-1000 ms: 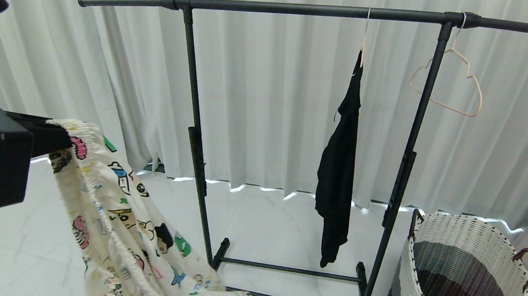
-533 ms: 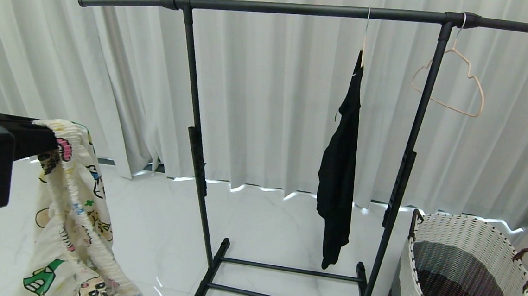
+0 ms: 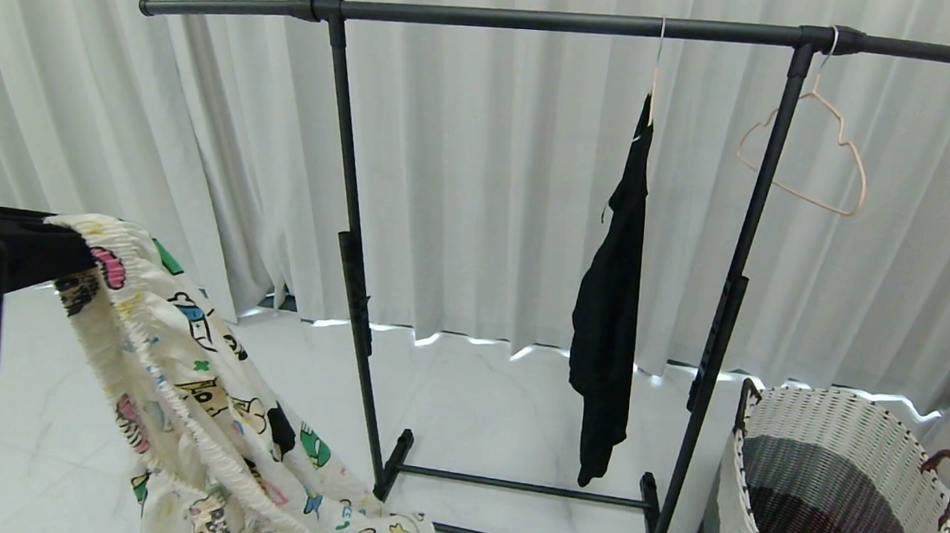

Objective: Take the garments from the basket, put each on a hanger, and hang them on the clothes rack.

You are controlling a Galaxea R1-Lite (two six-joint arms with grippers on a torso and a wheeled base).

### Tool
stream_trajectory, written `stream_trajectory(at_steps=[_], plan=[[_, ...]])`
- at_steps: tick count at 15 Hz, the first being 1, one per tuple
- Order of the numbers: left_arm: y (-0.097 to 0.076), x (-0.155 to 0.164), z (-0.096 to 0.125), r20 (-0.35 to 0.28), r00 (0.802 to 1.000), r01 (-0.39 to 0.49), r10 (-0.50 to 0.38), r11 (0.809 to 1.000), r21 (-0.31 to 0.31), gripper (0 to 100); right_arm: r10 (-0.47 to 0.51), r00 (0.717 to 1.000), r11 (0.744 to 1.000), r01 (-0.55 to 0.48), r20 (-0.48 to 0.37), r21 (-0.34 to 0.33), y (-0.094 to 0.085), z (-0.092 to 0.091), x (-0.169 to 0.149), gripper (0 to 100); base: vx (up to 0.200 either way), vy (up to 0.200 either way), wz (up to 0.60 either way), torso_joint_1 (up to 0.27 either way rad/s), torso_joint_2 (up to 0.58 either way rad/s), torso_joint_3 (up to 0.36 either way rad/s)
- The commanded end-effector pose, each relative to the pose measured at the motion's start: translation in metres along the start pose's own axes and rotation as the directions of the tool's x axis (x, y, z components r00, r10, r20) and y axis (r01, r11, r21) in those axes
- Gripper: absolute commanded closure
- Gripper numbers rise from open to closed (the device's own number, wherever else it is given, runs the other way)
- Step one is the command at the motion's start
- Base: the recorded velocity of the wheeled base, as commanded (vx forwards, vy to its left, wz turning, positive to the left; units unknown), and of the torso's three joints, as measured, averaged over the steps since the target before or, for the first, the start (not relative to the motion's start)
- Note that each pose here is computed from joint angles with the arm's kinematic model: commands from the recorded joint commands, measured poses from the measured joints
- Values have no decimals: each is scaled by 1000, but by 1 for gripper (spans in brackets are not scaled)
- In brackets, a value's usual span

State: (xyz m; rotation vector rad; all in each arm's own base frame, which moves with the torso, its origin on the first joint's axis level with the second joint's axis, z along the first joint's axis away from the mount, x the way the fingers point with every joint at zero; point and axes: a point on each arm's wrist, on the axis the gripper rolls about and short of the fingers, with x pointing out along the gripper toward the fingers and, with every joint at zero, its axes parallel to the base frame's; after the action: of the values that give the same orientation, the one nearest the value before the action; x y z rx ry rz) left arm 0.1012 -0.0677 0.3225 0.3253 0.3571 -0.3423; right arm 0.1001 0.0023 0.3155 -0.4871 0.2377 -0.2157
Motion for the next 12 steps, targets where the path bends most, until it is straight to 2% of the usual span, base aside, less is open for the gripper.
stream_trajectory(at_steps=[1, 5, 12], plan=[[0, -1, -1, 0, 1000, -1, 1, 1000, 1, 100, 9, 1000, 1000, -9, 0, 9, 1, 0, 1, 0, 0, 0, 0, 100, -276, -261], [1, -5, -6, 3, 1000, -1, 1, 1000, 0, 100, 15, 1000, 997, -14, -9, 80, 2, 0, 5, 0, 0, 0, 0, 143, -480, -292], [1, -6, -7, 3, 1000, -1, 1, 1000, 14, 100, 22, 1000, 996, -21, -17, 87, 4, -3, 5, 0, 0, 0, 0, 181, -466, -288]])
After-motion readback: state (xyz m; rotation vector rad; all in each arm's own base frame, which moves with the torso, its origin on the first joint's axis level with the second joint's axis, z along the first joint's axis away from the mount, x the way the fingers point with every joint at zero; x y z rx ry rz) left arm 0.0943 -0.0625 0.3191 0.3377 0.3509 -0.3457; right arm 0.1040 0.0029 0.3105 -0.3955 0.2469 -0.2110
